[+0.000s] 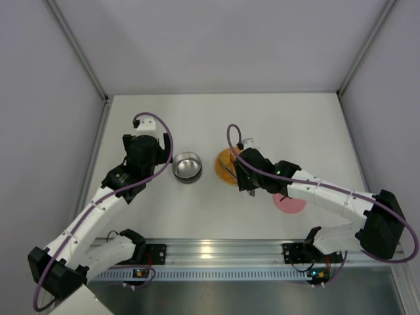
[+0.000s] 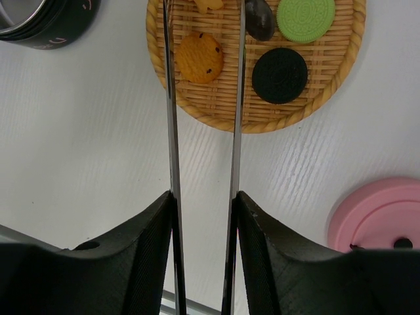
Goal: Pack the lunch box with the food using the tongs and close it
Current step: Pick up the fake food from the plate.
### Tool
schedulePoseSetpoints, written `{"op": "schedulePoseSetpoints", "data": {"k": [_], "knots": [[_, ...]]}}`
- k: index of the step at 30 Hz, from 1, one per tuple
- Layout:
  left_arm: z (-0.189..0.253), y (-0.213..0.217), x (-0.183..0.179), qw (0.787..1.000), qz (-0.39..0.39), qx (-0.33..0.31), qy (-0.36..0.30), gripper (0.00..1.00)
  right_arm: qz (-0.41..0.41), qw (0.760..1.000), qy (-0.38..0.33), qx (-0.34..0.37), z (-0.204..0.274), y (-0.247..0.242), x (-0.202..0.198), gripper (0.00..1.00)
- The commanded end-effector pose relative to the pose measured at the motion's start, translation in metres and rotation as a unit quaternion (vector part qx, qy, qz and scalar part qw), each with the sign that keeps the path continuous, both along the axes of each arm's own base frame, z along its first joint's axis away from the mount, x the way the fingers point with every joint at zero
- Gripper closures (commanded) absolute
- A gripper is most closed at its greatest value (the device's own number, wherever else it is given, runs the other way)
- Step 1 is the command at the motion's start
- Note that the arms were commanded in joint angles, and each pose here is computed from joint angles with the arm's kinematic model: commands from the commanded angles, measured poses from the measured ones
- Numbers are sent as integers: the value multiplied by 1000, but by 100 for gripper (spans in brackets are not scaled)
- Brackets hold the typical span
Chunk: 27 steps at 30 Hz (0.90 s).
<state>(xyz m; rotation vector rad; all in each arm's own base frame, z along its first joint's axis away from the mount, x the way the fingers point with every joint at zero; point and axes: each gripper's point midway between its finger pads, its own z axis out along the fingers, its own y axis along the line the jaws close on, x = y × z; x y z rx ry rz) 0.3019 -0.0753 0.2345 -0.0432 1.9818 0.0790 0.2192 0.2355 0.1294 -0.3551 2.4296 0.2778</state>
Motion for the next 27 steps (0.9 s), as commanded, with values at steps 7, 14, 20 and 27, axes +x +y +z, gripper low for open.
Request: {"op": "schedulePoseSetpoints", "data": {"k": [7, 14, 20, 27], "knots": [[17, -2, 3, 1000, -2, -5, -19, 1, 4, 1000, -13, 14, 11, 10, 0, 57], [16, -1, 3, 1000, -1, -5, -19, 1, 5, 1000, -13, 21, 14, 14, 2, 73], [17, -1, 3, 1000, -1, -5, -19, 1, -3, 999, -21, 24, 23, 11, 3, 78], [18, -1, 3, 1000, -1, -7, -20, 1, -14, 998, -47, 43, 55, 6, 6, 81]]}}
